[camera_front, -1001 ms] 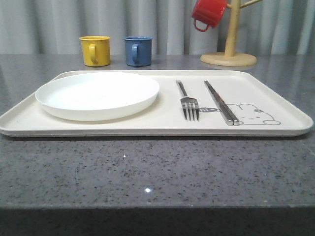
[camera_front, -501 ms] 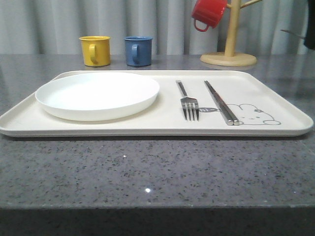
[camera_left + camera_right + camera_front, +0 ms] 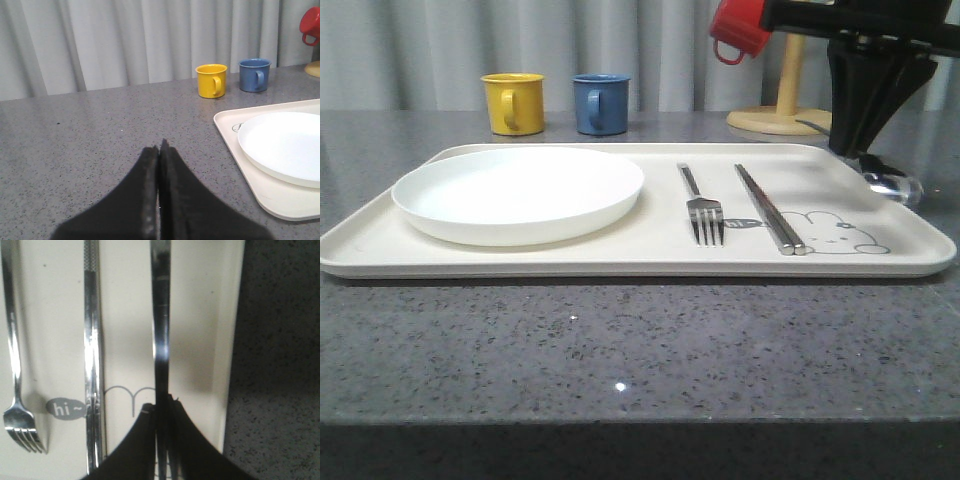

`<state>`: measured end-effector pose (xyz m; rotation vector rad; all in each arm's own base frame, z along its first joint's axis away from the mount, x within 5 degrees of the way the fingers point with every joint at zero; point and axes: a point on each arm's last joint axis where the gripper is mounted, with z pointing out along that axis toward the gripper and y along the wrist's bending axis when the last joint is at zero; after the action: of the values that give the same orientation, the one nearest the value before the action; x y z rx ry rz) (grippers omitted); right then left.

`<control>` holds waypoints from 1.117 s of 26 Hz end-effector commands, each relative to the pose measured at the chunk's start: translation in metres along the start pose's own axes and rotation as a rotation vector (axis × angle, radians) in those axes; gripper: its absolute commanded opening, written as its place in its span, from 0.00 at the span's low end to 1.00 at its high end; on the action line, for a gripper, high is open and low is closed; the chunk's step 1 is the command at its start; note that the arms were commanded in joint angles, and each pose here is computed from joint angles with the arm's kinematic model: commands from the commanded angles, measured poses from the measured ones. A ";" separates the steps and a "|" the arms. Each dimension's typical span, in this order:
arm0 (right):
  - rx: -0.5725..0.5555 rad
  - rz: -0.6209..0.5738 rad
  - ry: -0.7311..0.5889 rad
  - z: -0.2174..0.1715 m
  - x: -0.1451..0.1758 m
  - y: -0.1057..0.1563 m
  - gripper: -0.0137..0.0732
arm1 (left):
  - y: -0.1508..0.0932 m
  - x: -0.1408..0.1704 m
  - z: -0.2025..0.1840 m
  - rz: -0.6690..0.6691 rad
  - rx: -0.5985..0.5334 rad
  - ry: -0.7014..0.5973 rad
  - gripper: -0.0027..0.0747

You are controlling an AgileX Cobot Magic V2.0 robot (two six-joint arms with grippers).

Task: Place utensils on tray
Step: 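Carry the silver spoon with the right gripper onto the tray beside the chopsticks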

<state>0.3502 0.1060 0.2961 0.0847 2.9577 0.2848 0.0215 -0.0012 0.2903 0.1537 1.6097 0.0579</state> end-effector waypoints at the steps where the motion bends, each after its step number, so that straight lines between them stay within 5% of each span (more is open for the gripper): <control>1: -0.011 0.005 -0.014 -0.015 0.001 0.002 0.03 | 0.002 -0.016 -0.002 -0.017 -0.011 -0.105 0.01; 14: 0.001 0.011 -0.019 0.012 -0.012 0.001 0.04 | 0.002 -0.016 -0.002 -0.017 -0.011 -0.105 0.01; 23: -0.004 0.008 -0.042 0.004 -0.011 0.002 0.39 | 0.002 -0.016 -0.002 -0.017 -0.011 -0.105 0.01; 29: -0.025 -0.022 -0.199 -0.044 0.000 0.002 0.46 | 0.002 -0.016 -0.002 -0.017 -0.011 -0.105 0.01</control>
<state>0.3571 0.1060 0.2923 0.0986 2.9174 0.2714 0.0215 -0.0012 0.2903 0.1537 1.6097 0.0579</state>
